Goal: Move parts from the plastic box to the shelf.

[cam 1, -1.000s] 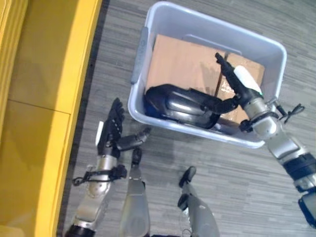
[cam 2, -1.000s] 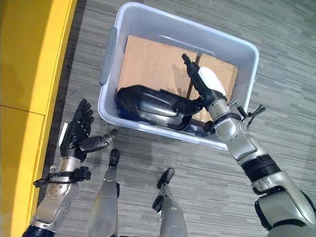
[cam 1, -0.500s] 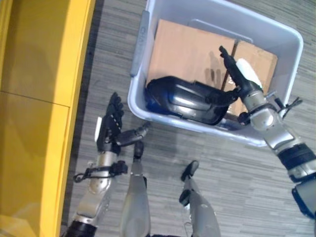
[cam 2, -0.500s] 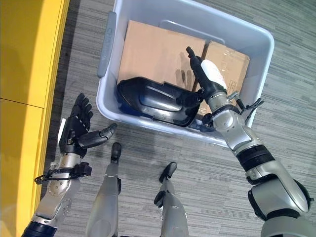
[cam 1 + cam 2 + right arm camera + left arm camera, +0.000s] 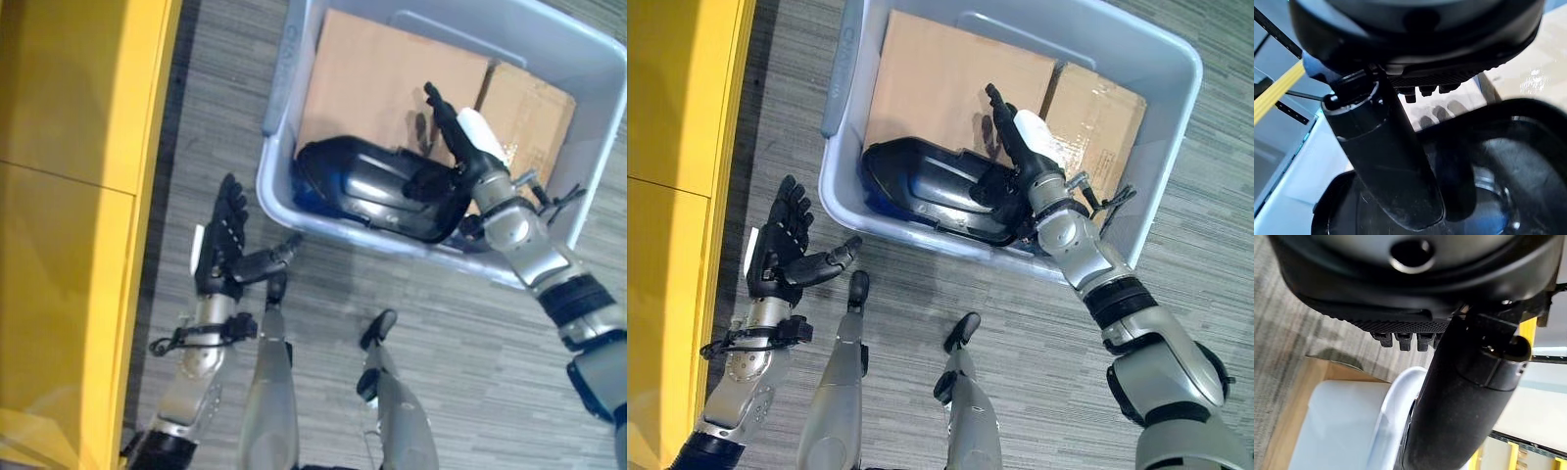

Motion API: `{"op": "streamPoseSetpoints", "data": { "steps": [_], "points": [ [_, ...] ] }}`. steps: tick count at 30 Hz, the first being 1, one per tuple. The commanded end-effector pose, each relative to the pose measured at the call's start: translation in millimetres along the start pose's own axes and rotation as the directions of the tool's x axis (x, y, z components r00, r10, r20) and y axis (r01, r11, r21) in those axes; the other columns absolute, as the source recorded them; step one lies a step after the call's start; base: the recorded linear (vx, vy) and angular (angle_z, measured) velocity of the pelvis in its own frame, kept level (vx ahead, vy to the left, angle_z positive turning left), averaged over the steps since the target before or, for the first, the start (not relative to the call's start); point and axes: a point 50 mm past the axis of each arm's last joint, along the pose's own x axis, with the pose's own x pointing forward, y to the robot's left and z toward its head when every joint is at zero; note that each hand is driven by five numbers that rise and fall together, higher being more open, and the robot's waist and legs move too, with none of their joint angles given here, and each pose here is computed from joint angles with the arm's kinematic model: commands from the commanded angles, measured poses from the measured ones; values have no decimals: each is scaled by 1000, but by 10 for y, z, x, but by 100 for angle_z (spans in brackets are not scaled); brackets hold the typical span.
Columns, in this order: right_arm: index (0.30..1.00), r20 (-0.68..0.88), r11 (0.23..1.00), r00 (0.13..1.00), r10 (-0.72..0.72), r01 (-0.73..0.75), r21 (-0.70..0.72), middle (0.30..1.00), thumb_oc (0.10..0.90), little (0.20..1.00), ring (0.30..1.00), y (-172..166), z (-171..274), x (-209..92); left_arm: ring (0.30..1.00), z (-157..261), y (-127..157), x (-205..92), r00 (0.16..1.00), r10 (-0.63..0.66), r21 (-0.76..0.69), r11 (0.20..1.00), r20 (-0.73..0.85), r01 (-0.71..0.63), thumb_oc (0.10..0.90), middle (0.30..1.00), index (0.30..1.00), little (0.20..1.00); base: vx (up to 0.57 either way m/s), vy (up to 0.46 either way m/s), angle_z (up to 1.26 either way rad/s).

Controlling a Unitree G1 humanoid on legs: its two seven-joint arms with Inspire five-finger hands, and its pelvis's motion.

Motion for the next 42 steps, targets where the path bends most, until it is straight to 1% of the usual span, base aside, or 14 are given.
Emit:
{"op": "streamPoseSetpoints", "data": {
  "steps": [1, 7, 10, 11, 12, 13, 19, 23, 28, 32, 33, 34, 38, 42],
  "points": [
    [1000, 161, 991, 979, -128, 131, -6, 1000, 900, 1000, 1000, -385, 412, 194, 1000, 383, -116, -19, 978, -23, -89, 995, 208, 42, 900, 1000, 1000, 1000, 0, 0, 0],
    [1000, 138, 994, 984, -111, 112, 2, 1000, 900, 1000, 1000, -288, 376, 208, 1000, 402, -126, -18, 976, -25, -96, 994, 216, 46, 900, 1000, 1000, 1000, 2, -2, 1],
    [1000, 94, 994, 990, -107, 108, 4, 1000, 900, 1000, 1000, -247, 302, 230, 1000, 411, -126, -13, 975, -20, -95, 995, 221, 42, 900, 1000, 1000, 1000, 7, -6, 11],
    [649, 57, 992, 990, -127, 127, 13, 649, 649, 649, 649, -265, 238, 246, 1000, 420, -131, -13, 974, -18, -96, 995, 226, 41, 900, 1000, 1000, 1000, -1, 10, 6],
    [366, 26, 992, 992, -126, 126, 8, 366, 447, 366, 366, -244, 187, 261, 1000, 419, -145, -10, 974, -19, -102, 994, 227, 44, 900, 1000, 1000, 1000, 0, 0, 0],
    [300, 14, 994, 993, -114, 114, 3, 300, 400, 300, 300, -214, 169, 269, 1000, 413, -153, -7, 974, -19, -104, 994, 227, 44, 900, 1000, 1000, 1000, 0, 0, 0],
    [300, -75, 995, 992, -104, 104, 4, 300, 400, 300, 300, -122, -21, 240, 1000, 388, -174, -23, 976, -19, -121, 992, 215, 46, 900, 1000, 1000, 1000, 31, 6, 4],
    [300, -76, 996, 993, -87, 88, 14, 300, 400, 300, 300, -67, -28, 224, 1000, 385, -179, -19, 977, -18, -121, 992, 215, 45, 900, 1000, 1000, 1000, -5, 15, 1],
    [300, -71, 995, 993, -93, 95, 21, 300, 400, 300, 300, -87, -18, 223, 1000, 395, -179, -1, 976, -22, -121, 991, 219, 50, 900, 1000, 1000, 1000, -43, 23, 0],
    [300, -72, 991, 991, -109, 114, 70, 300, 400, 300, 300, -107, -35, 186, 1000, 393, -169, 10, 976, -23, -118, 992, 216, 50, 900, 1000, 1000, 1000, 0, 0, 0],
    [300, -75, 988, 990, -121, 127, 93, 300, 400, 300, 300, -121, -40, 178, 1000, 391, -168, 10, 976, -26, -118, 992, 215, 52, 900, 1000, 1000, 1000, 0, 0, 0],
    [300, -91, 974, 984, -150, 163, 157, 300, 400, 300, 300, -152, -69, 150, 1000, 386, -162, 12, 977, -25, -120, 991, 210, 51, 900, 1000, 1000, 1000, -31, 16, 0],
    [300, -122, 924, 973, -196, 225, 309, 300, 400, 300, 300, -173, -96, 105, 1000, 369, -137, 27, 980, -22, -115, 992, 197, 45, 900, 1000, 1000, 1000, 0, 0, 0],
    [300, -144, 839, 960, -242, 282, 466, 300, 400, 300, 300, -197, -94, 59, 1000, 352, -98, 41, 983, -15, -102, 994, 182, 34, 900, 1000, 1000, 1000, -12, -4, -4]
  ]
}}
